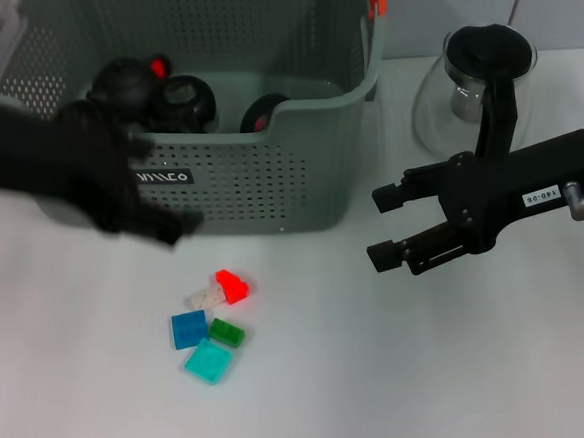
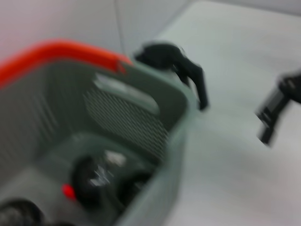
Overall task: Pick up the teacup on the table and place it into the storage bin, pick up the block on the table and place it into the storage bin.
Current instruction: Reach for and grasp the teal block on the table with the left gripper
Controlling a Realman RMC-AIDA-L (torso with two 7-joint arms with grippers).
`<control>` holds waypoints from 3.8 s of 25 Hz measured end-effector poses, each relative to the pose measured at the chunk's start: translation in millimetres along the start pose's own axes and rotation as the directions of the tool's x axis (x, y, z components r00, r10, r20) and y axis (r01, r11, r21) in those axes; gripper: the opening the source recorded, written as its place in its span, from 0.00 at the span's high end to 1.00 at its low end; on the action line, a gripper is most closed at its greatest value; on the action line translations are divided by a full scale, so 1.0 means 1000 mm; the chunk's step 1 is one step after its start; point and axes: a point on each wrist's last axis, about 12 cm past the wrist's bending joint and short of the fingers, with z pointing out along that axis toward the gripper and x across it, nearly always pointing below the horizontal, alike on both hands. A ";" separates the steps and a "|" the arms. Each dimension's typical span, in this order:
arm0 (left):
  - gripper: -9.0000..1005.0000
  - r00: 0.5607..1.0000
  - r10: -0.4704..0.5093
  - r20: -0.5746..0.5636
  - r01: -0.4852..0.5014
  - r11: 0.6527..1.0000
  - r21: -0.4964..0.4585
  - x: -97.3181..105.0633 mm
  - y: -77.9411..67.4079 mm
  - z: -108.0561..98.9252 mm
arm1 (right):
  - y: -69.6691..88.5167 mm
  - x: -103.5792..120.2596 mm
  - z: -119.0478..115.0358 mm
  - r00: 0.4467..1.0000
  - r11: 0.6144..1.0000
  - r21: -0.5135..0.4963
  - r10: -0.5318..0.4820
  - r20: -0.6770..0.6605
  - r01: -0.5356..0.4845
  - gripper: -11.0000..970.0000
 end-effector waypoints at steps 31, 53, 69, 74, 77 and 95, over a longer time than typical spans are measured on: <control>0.08 0.897 -0.050 -0.439 0.158 0.964 0.213 0.043 -0.016 0.113 | -0.005 -0.005 -0.011 0.999 0.999 0.041 0.001 0.053 -0.003 0.03; 0.08 0.829 -0.274 -0.487 0.371 0.922 0.114 0.039 -0.014 0.126 | -0.006 -0.004 -0.017 0.999 0.999 0.051 -0.003 0.048 0.001 0.03; 0.09 0.760 -0.433 -0.485 0.508 0.861 0.028 0.040 -0.016 0.135 | 0.003 -0.013 -0.014 0.993 0.993 -0.034 -0.112 0.020 0.113 0.03; 0.09 0.747 -0.450 -0.490 0.519 0.855 0.008 0.040 -0.016 0.140 | 0.002 -0.015 -0.016 0.991 0.991 -0.035 -0.130 -0.004 0.130 0.03; 0.09 0.742 -0.463 -0.485 0.528 0.849 -0.003 0.040 -0.014 0.139 | 0.002 -0.017 -0.016 0.990 0.989 -0.039 -0.141 -0.009 0.141 0.03; 0.10 0.738 -0.463 -0.491 0.506 0.861 -0.050 0.037 -0.012 0.143 | 0.003 -0.023 -0.017 0.984 0.983 -0.060 -0.177 -0.027 0.175 0.03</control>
